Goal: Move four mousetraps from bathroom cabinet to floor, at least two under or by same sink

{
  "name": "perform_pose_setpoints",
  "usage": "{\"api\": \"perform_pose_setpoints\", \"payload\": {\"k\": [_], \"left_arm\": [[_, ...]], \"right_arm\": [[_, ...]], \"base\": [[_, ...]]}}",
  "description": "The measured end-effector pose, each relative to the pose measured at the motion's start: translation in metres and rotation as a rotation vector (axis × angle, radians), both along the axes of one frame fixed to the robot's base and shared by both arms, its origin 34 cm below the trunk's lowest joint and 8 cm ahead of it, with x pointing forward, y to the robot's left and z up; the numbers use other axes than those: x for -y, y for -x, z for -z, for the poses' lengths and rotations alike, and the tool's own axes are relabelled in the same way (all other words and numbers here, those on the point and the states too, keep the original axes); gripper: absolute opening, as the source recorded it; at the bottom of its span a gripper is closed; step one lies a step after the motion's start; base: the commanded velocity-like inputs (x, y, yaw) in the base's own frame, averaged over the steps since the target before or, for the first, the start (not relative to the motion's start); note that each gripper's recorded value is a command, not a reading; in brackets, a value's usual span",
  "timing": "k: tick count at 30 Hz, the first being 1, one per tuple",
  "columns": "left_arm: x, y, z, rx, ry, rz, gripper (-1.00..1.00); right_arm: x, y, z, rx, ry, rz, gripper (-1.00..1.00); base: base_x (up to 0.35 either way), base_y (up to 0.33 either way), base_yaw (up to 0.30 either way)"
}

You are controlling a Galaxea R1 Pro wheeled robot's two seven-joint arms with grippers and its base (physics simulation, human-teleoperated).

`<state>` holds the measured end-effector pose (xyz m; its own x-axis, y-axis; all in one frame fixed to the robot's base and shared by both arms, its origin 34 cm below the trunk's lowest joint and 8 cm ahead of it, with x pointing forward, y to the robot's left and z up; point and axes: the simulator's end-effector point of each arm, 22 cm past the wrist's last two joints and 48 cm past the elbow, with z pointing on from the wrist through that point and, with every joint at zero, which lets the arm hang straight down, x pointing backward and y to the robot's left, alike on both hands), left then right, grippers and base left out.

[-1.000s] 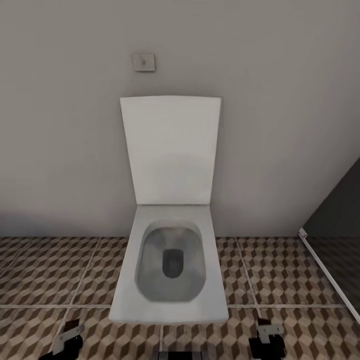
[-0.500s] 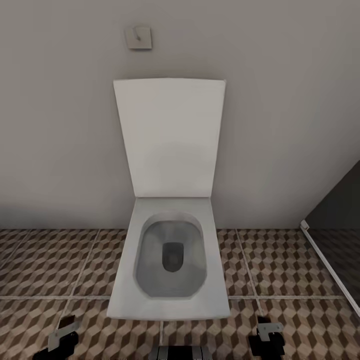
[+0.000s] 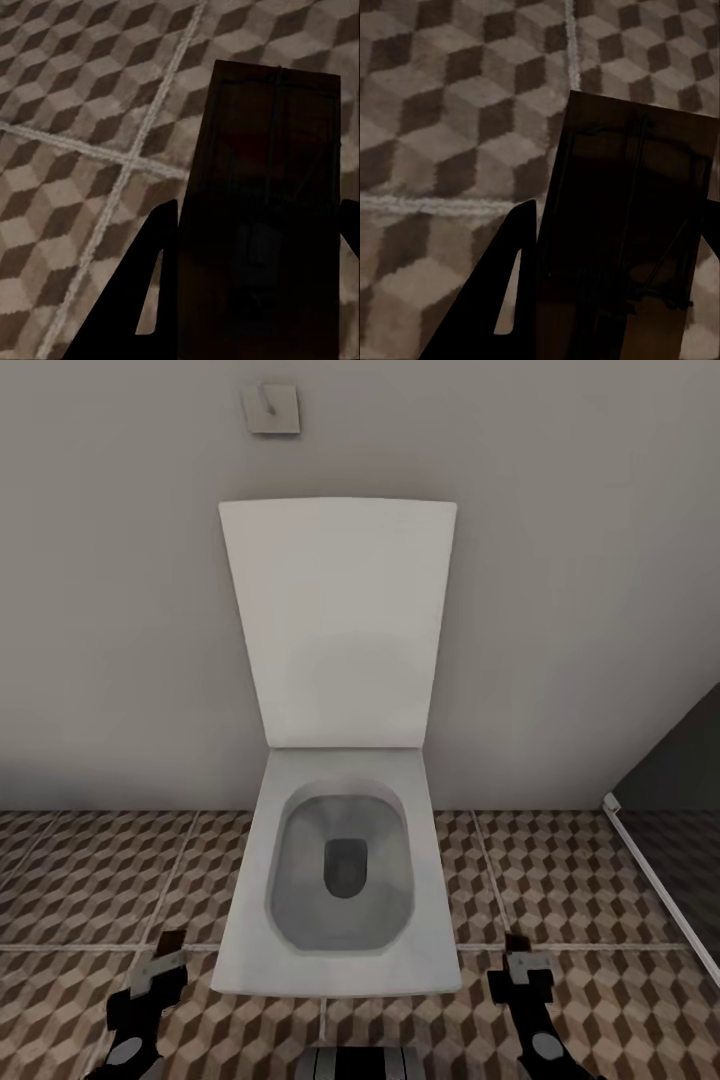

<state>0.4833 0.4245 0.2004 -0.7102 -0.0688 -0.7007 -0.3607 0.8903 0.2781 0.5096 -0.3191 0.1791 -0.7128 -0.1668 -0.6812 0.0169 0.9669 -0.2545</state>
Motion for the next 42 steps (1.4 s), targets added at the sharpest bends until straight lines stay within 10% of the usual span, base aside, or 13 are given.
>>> {"api": "perform_pose_setpoints", "payload": {"k": [12, 42], "left_arm": [[-0.001, -0.033, -0.007, 0.013, 0.022, 0.025, -1.00], [-0.015, -0.014, 0.018, -0.048, 0.010, 0.032, -1.00]], "right_arm": [[-0.002, -0.018, -0.007, 0.021, 0.003, -0.015, -1.00], [-0.006, -0.040, 0.006, 0.020, 0.009, -0.042, -1.00]], "base": [[0.000, 0.000, 0.000], [0.000, 0.000, 0.000]]}}
